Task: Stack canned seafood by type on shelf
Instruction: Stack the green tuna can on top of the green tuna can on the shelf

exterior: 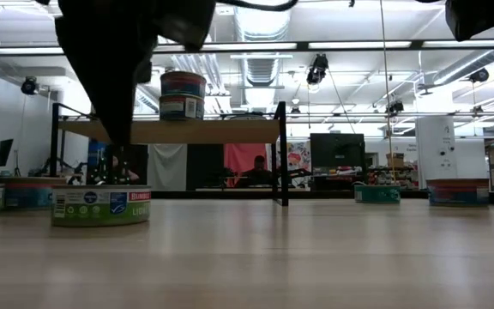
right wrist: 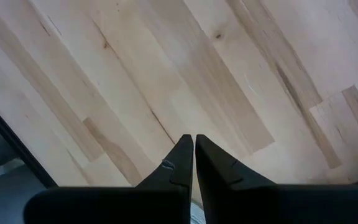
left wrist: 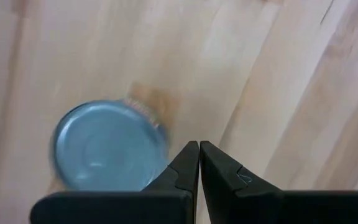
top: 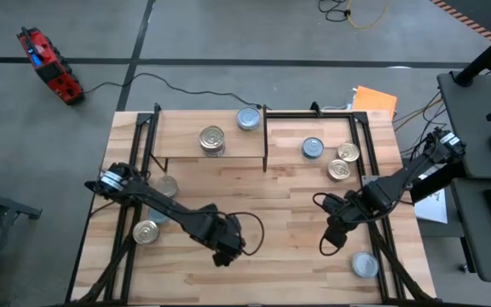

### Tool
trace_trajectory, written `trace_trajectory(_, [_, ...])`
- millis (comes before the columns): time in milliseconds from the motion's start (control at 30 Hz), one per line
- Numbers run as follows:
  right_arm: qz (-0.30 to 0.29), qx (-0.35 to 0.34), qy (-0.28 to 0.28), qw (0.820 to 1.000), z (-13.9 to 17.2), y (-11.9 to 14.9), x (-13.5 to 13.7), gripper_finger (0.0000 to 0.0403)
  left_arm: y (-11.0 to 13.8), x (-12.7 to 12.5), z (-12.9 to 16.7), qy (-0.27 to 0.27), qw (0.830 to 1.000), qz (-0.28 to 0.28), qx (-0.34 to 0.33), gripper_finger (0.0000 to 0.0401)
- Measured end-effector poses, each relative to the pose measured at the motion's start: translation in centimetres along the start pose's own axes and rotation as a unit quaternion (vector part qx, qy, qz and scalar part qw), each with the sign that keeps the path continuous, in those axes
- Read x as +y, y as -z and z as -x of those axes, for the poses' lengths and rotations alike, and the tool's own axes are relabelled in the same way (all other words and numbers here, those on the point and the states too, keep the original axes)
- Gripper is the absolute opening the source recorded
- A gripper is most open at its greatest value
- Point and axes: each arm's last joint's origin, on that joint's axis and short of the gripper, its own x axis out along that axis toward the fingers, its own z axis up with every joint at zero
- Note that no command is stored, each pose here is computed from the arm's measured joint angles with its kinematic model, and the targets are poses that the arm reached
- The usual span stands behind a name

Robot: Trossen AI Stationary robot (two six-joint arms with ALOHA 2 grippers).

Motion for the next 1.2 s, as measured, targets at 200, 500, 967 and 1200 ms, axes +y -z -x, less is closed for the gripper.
trace_trajectory(200, [0.006,-0.022,0.004,1.0,0.0,-0.7,-0.2,0.0009,0.7,0.8,1.7,-0.024,1.0,0.0,0.008,0.0])
trace_trajectory(500, [0.038,-0.059,-0.032,0.997,0.1,-2.3,0.1,0.0009,1.2,2.8,3.3,0.01,0.999,0.021,-0.032,0.0])
trace_trajectory(967, [0.072,-0.094,-0.02,0.993,0.2,-3.0,0.0,0.0009,2.9,4.4,-0.7,0.098,0.986,0.105,-0.084,0.0])
trace_trajectory(1200, [0.081,-0.102,-0.014,0.991,0.2,-3.1,0.0,0.0009,2.8,4.7,-2.6,0.077,0.988,0.11,-0.07,0.0])
